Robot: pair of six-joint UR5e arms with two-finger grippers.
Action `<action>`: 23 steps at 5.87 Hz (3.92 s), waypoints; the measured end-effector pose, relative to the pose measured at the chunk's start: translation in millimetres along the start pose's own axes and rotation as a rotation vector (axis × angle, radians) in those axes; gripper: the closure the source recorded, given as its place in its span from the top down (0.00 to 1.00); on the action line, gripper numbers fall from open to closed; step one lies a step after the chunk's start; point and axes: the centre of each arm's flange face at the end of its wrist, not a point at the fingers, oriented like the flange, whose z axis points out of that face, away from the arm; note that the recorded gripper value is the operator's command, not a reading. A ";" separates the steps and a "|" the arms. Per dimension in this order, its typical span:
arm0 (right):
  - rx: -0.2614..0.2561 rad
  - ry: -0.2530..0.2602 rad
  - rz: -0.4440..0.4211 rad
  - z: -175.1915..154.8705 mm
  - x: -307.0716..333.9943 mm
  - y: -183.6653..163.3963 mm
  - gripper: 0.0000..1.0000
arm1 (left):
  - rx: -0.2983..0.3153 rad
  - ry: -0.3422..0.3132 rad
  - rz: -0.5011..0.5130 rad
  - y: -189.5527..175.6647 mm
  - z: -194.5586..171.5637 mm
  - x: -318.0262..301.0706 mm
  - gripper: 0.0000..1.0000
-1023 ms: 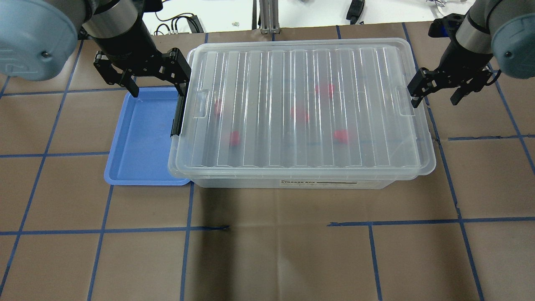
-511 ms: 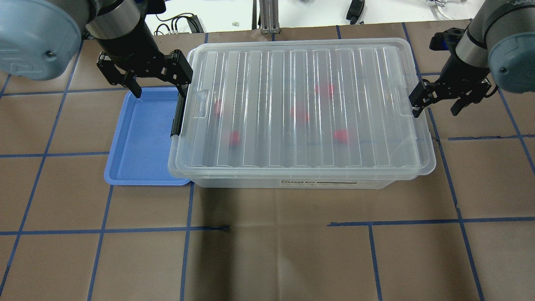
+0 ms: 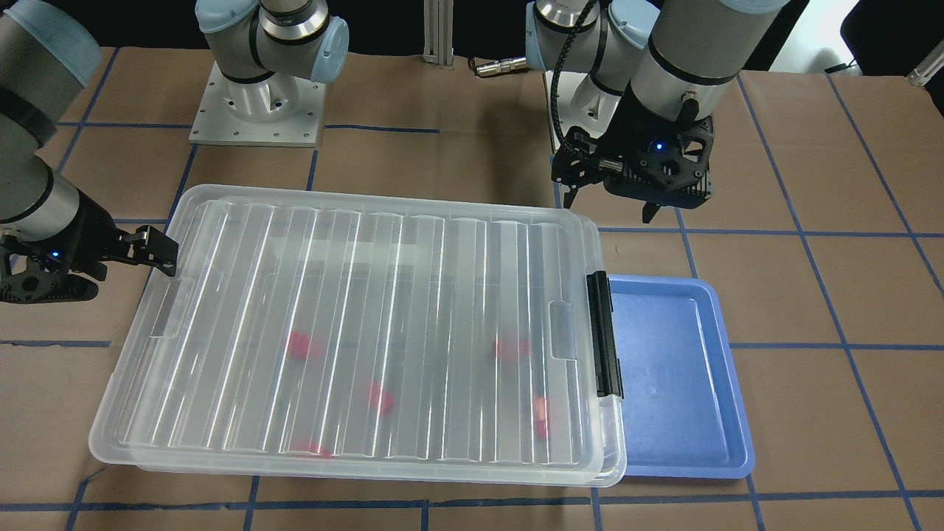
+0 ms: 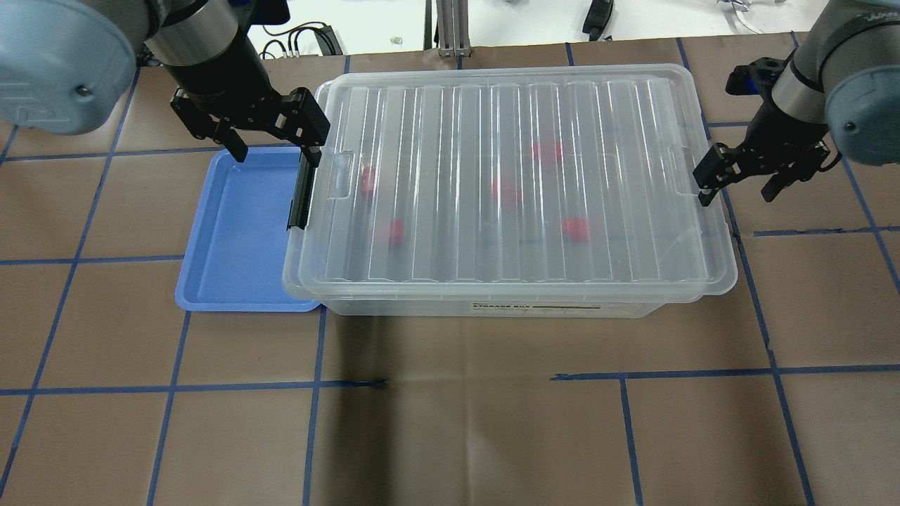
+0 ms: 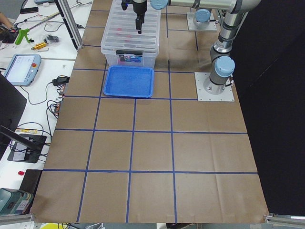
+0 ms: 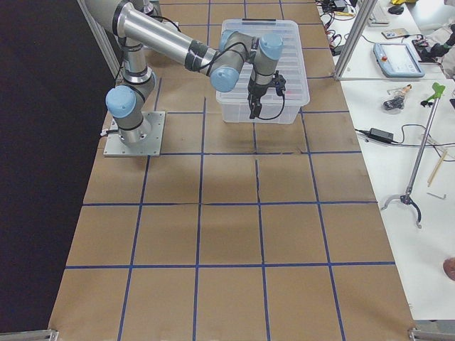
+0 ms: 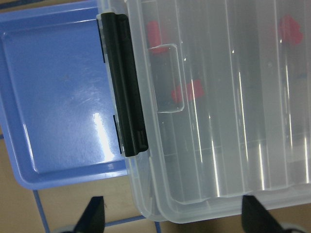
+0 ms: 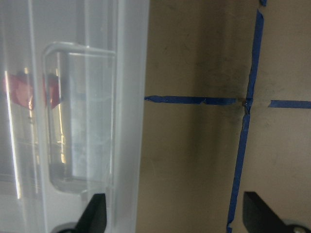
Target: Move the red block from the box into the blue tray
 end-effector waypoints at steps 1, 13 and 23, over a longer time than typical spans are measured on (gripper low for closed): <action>-0.004 0.011 -0.015 -0.4 11.5 2.1 1.00 | -0.001 -0.002 0.194 -0.5 0.8 -0.4 0.98; -0.010 0.205 -0.106 -6.2 139.2 20.6 1.00 | -0.011 0.037 1.303 -95.7 171.7 29.4 0.98; 0.120 0.083 0.179 -101.5 -25.1 54.8 1.00 | -0.060 0.076 1.317 -103.2 293.6 30.3 0.12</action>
